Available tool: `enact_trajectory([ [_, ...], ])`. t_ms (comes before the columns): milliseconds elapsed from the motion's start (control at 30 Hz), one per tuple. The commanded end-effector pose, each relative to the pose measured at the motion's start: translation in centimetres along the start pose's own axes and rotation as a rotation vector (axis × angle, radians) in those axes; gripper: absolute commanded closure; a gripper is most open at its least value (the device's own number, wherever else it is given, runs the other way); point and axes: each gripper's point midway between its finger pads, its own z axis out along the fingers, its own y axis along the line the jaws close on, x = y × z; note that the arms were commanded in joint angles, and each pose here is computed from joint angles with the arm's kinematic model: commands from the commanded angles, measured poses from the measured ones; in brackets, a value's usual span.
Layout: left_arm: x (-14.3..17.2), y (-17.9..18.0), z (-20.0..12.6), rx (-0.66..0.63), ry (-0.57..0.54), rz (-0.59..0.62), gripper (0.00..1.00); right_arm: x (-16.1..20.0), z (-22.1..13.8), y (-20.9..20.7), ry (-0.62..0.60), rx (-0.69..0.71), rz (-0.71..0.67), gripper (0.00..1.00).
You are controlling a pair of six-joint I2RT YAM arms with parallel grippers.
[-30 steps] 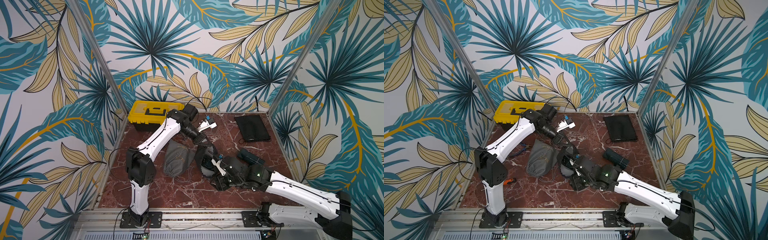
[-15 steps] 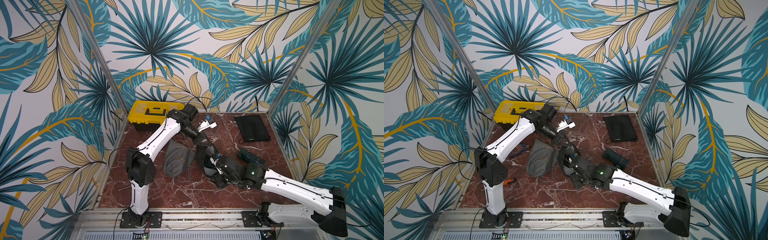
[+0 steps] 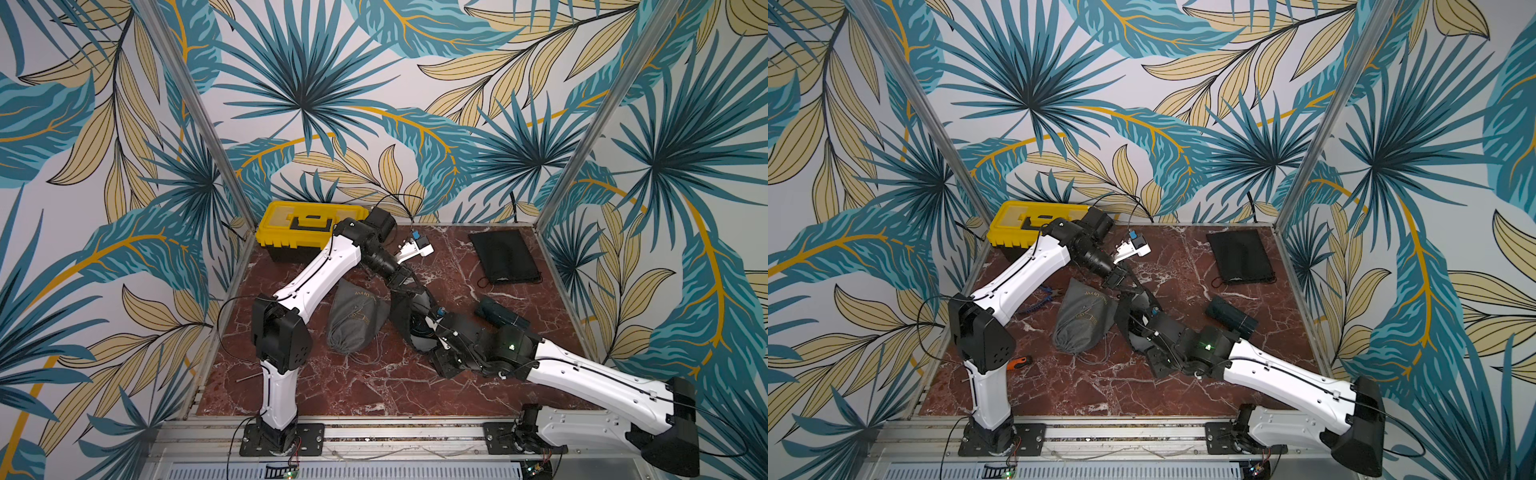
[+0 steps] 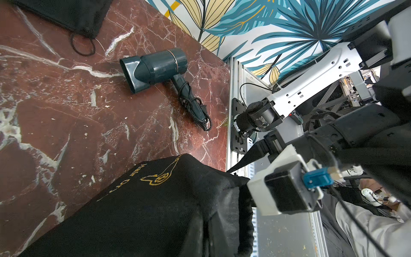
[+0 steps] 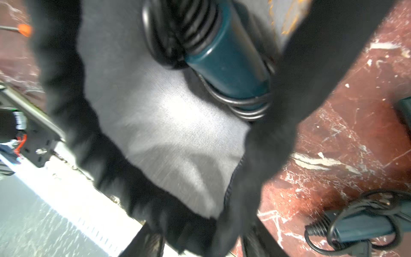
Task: Pack away hair dryers
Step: Adjust the drawstring bag at the center of the board.
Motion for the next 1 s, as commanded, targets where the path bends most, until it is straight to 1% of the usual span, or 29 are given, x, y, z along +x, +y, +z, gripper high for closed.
enact_trajectory([
  [0, -1.8, -1.6, -1.3, -0.002, -0.05, 0.076, 1.0, 1.0, -0.4, -0.3, 0.011, -0.002, 0.005, 0.48],
  [100, -1.8, -1.6, -1.3, -0.001, -0.049, 0.073, 1.0, 1.4, 0.0, -0.8, 0.03, 0.024, 0.0, 0.5],
  [200, -1.8, -1.6, -1.4, -0.004, -0.051, 0.075, 1.0, 1.5, 0.5, -0.9, 0.043, 0.04, -0.006, 0.51],
  [400, -1.8, -1.6, -1.4, -0.004, -0.051, 0.074, 1.0, 1.3, 1.3, -1.3, 0.05, 0.076, -0.025, 0.53],
  [567, -1.9, -1.6, -1.4, -0.001, -0.052, 0.076, 1.0, 1.4, 2.0, -1.5, 0.06, 0.101, -0.039, 0.56],
  [733, -1.9, -1.6, -1.5, -0.005, -0.053, 0.079, 1.0, 1.3, 2.3, -1.7, 0.06, 0.115, -0.043, 0.63],
  [867, -1.8, -1.5, -1.5, -0.009, -0.051, 0.08, 1.0, 1.4, 2.1, -1.8, 0.055, 0.115, -0.043, 0.72],
  [967, -1.8, -1.4, -1.5, -0.014, -0.05, 0.081, 1.0, 1.6, 1.8, -2.0, 0.054, 0.121, -0.045, 0.73],
])
